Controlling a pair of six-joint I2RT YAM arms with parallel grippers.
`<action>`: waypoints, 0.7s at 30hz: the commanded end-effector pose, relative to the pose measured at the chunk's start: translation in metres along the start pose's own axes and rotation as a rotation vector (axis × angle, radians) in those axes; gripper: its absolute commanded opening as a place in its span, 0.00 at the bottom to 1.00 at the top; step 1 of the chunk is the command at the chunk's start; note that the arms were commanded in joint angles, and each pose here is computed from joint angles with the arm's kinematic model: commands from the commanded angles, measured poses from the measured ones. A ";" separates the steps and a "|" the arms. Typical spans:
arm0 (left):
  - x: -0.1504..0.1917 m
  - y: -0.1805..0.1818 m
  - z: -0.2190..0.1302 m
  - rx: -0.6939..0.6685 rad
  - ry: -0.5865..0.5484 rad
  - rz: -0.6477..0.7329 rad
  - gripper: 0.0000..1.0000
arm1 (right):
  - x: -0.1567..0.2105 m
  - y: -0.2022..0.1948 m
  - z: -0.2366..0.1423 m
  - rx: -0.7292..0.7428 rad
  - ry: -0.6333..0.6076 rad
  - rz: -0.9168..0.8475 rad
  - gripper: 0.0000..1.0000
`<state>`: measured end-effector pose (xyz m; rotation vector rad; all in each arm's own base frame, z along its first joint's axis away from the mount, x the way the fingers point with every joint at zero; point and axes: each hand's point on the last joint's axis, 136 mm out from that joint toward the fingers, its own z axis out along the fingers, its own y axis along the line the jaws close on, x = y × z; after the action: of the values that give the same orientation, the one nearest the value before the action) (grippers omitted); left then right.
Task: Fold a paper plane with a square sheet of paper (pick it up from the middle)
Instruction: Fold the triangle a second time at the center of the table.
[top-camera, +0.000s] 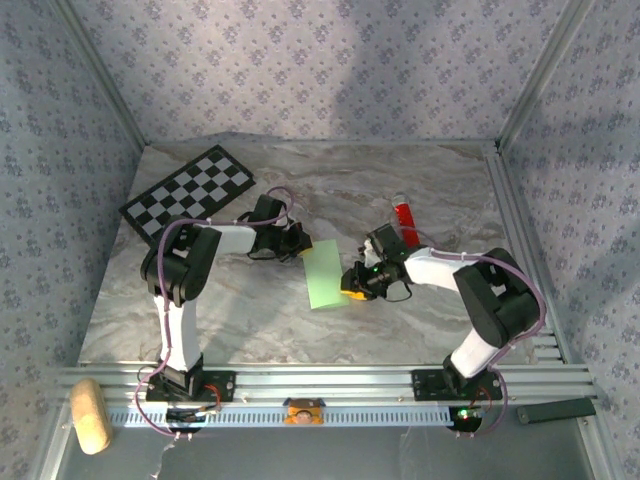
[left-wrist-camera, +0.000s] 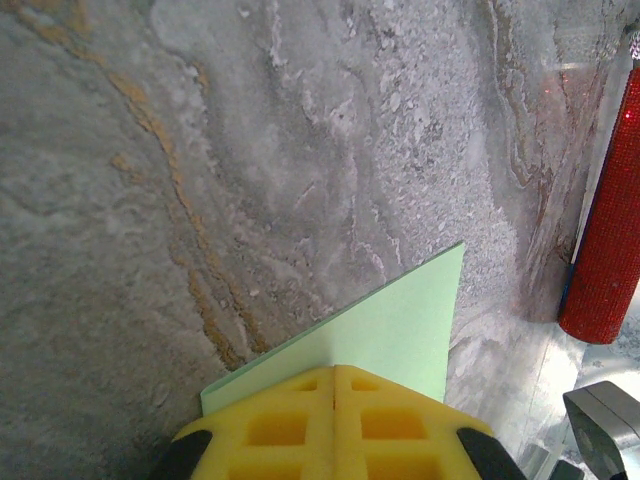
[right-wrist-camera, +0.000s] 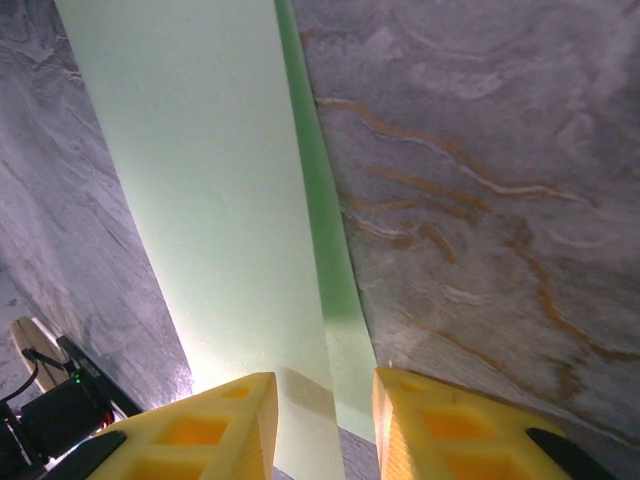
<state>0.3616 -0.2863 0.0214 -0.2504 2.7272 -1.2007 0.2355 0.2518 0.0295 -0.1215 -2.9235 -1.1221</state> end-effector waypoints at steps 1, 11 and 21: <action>0.018 0.025 0.007 -0.074 0.065 -0.026 0.02 | 0.002 0.012 0.004 -0.064 0.018 0.004 0.31; 0.020 0.015 0.015 -0.016 0.109 0.016 0.02 | -0.013 0.015 0.006 -0.109 -0.015 0.000 0.30; 0.016 0.007 0.022 0.004 0.133 0.057 0.03 | -0.025 0.014 0.008 -0.181 -0.032 0.022 0.27</action>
<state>0.3614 -0.3028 0.0236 -0.1061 2.7383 -1.2976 0.2607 0.2644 0.0309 -0.1645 -2.8677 -1.3495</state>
